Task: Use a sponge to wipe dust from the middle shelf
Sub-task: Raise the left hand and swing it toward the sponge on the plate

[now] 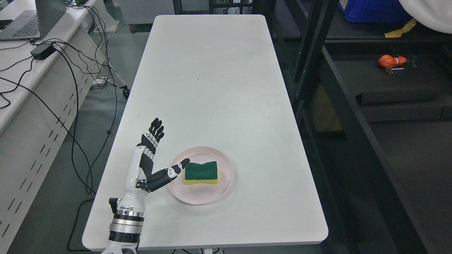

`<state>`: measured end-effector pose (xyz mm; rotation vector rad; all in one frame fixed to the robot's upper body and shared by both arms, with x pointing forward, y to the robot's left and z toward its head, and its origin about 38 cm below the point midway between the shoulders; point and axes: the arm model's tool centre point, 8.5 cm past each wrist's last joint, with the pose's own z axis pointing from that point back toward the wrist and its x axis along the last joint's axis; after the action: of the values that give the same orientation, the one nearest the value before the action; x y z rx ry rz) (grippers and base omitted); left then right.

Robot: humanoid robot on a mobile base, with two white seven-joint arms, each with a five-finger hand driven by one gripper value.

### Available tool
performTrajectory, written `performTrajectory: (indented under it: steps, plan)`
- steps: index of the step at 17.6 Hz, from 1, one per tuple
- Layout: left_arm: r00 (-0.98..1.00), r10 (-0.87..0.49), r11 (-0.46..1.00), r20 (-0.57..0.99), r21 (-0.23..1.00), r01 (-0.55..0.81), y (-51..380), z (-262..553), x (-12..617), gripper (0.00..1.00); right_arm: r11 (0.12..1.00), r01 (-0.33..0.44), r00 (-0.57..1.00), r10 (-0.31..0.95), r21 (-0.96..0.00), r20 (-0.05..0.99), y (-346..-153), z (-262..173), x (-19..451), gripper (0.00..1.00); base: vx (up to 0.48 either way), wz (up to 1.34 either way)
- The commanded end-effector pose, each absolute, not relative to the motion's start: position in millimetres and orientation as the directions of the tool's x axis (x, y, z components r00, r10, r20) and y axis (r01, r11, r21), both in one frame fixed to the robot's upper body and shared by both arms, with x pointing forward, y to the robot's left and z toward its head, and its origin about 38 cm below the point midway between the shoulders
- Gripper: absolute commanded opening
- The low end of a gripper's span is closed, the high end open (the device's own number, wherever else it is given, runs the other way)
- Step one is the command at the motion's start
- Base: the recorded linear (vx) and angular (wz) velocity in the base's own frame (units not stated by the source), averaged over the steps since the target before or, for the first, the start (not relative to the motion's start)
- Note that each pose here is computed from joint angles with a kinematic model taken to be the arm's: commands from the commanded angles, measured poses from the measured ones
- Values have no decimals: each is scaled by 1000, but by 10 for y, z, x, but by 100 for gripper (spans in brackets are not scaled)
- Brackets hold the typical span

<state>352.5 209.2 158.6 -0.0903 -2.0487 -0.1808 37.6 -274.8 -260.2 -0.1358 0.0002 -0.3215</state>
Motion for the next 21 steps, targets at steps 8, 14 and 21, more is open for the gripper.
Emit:
performTrajectory:
  steps: [8, 14, 21]
  plan:
    - [-651, -700, 337, 296, 939, 65, 3225, 2172, 3726, 98, 937, 316, 949, -313, -147, 43, -2873, -2589, 434, 100, 18, 54]
    - [-621, -782, -66, -51, 998, 1, 3325, 2546, 4183, 98, 937, 317, 948, -314, -147, 44, -2873, -2589, 434, 100, 1, 8]
    - [-759, -634, -215, -148, 977, -11, 2560, 2423, 4361, 97, 937, 317, 948, -314, -147, 44, -2873, -2589, 434, 100, 0, 0]
